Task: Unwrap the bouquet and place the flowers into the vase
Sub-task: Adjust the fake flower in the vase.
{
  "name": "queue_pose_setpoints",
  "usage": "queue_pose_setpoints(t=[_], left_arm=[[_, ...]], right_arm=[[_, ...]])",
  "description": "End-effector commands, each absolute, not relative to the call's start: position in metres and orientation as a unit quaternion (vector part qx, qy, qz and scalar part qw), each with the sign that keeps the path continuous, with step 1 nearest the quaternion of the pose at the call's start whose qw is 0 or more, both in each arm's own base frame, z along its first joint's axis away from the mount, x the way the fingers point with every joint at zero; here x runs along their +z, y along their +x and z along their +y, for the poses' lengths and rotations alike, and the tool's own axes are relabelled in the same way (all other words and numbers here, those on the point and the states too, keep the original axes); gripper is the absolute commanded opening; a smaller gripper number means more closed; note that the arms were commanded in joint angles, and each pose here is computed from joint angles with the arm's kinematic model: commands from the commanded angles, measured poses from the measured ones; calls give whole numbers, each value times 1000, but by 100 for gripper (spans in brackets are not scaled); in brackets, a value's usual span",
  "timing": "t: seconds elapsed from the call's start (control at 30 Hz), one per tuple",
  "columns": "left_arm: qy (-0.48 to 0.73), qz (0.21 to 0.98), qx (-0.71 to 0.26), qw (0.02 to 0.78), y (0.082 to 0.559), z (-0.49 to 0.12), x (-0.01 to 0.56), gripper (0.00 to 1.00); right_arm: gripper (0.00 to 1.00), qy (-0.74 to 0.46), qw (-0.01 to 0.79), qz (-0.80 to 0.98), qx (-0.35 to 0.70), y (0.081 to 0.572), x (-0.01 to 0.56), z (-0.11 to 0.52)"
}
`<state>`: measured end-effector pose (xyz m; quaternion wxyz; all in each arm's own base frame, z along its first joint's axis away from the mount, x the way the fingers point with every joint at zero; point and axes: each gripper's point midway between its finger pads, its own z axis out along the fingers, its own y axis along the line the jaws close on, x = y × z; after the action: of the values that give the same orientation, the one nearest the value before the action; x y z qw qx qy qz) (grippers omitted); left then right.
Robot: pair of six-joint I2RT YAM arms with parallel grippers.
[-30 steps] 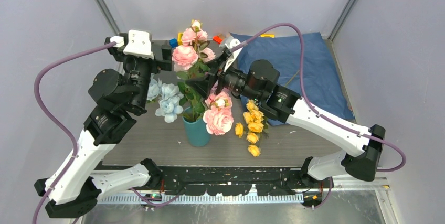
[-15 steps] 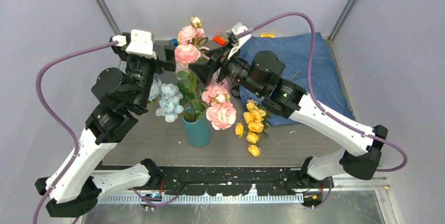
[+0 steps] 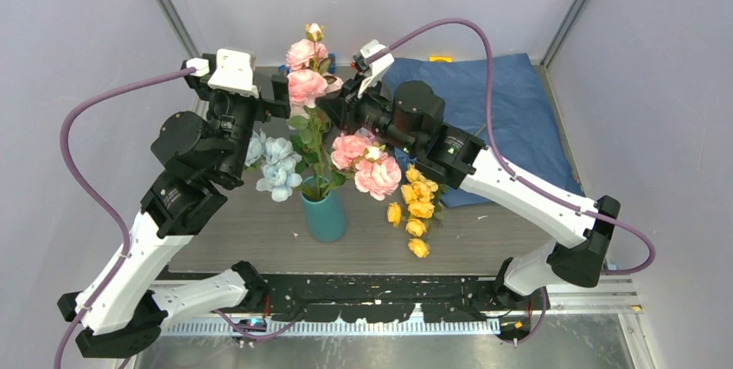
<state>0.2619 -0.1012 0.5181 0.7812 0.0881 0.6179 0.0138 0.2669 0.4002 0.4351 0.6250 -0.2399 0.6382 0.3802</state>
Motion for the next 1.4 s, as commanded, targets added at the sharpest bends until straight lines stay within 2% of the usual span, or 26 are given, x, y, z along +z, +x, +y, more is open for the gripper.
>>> queue_pose_setpoints(t=[0.0, 0.03, 0.13, 0.9, 0.97, 1.03, 1.07, 1.1, 1.17, 1.3, 1.37], left_arm=[[74, 608, 2, 790, 258, -97, 529, 100], [73, 608, 3, 790, 258, -97, 529, 100], [73, 609, 3, 790, 258, -96, 529, 100], [65, 610, -1, 790, 254, -92, 525, 100], [66, 611, -2, 789, 254, -93, 525, 100], [67, 612, -4, 788, 254, -93, 524, 100], [68, 612, -5, 788, 254, -94, 524, 100], [68, 612, -5, 788, 254, -94, 524, 100], [70, 613, -6, 787, 254, -95, 523, 100], [74, 612, -12, 787, 254, -98, 522, 100], [77, 613, -14, 786, 255, -100, 521, 100]], right_arm=[[14, -235, 641, 617, 392, 260, 454, 394], [8, -235, 638, 619, 393, 258, 451, 392], [1, -226, 635, 620, 401, 254, 451, 386], [0, -210, 616, 621, 435, 234, 435, 369], [5, -210, 614, 623, 437, 232, 435, 368], [18, -208, 617, 619, 440, 229, 441, 363], [29, -206, 619, 617, 440, 228, 444, 361], [34, -204, 621, 614, 441, 227, 448, 358], [51, -206, 621, 615, 440, 224, 452, 354], [67, -211, 619, 616, 438, 216, 464, 343], [71, -205, 621, 620, 433, 215, 468, 335]])
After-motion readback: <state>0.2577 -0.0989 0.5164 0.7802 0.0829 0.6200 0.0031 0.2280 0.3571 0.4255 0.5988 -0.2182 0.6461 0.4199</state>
